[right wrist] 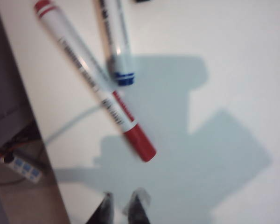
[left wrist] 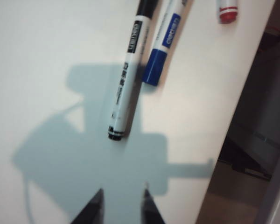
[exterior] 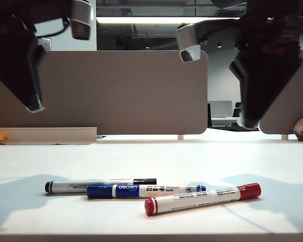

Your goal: Pick up the markers one by one and line them up horizontally in a straight line on the table.

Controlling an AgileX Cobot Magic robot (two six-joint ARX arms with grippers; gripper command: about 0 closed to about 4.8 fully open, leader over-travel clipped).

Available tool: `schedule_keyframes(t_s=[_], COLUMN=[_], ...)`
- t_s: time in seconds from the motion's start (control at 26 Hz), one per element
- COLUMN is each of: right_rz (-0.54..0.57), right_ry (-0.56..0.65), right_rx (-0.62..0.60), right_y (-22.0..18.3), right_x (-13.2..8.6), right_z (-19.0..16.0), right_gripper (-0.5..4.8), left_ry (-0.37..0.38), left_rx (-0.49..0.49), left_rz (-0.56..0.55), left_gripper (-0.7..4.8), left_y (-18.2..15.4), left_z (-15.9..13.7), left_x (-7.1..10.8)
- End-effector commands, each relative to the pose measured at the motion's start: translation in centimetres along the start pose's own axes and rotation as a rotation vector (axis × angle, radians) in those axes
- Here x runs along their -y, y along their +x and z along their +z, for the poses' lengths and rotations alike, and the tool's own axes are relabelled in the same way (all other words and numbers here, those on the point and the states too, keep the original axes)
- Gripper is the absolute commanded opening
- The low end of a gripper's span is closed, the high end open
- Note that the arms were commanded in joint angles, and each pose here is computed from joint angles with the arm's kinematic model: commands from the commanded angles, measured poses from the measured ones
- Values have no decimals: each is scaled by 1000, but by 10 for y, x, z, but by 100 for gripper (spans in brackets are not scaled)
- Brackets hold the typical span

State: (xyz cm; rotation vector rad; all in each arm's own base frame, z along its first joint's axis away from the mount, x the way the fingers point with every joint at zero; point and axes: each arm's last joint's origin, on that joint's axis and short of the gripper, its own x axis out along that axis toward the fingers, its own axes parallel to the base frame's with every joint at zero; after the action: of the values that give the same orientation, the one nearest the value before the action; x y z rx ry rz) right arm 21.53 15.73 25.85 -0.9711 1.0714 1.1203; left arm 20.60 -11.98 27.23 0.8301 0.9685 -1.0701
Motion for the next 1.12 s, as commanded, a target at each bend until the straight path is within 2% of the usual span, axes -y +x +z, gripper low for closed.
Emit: schedule_keyframes(t_s=[0.04, 0.19, 0.27, 0.35, 0.54, 0.62, 0.66, 0.77, 0.96, 1.12], right_rz=[9, 21, 35, 56, 77, 87, 94, 99, 103, 107], right_ry=[-16, -62, -124, -138, -170, -180, -186, -189, -209, -209], right_rx=[-42, -51, -61, -76, -93, -101, -106, -103, -102, -106], right_y=[4, 10, 16, 23, 37, 42, 46, 50, 56, 63], right_x=[1, 0, -3, -4, -5, -6, -7, -6, -4, -2], right_z=[-1, 3, 9, 13, 21, 24, 26, 28, 29, 31], right_gripper=[100, 113, 113, 113, 113, 113, 113, 113, 113, 113], left_ry=[27, 49, 52, 41, 34, 34, 34, 36, 11, 11], left_rx=[21, 4, 1, -55, -64, -64, -65, -57, -27, -42], left_rz=[18, 4, 44, 109, 124, 124, 126, 136, 165, 189], left_gripper=[128, 131, 130, 129, 114, 89, 44, -7, -6, -6], left_y=[4, 12, 12, 11, 10, 10, 10, 9, 8, 8], left_z=[4, 5, 6, 5, 4, 4, 4, 4, 7, 7], left_x=[-5, -8, -11, -13, -13, -13, -13, -14, -16, -17])
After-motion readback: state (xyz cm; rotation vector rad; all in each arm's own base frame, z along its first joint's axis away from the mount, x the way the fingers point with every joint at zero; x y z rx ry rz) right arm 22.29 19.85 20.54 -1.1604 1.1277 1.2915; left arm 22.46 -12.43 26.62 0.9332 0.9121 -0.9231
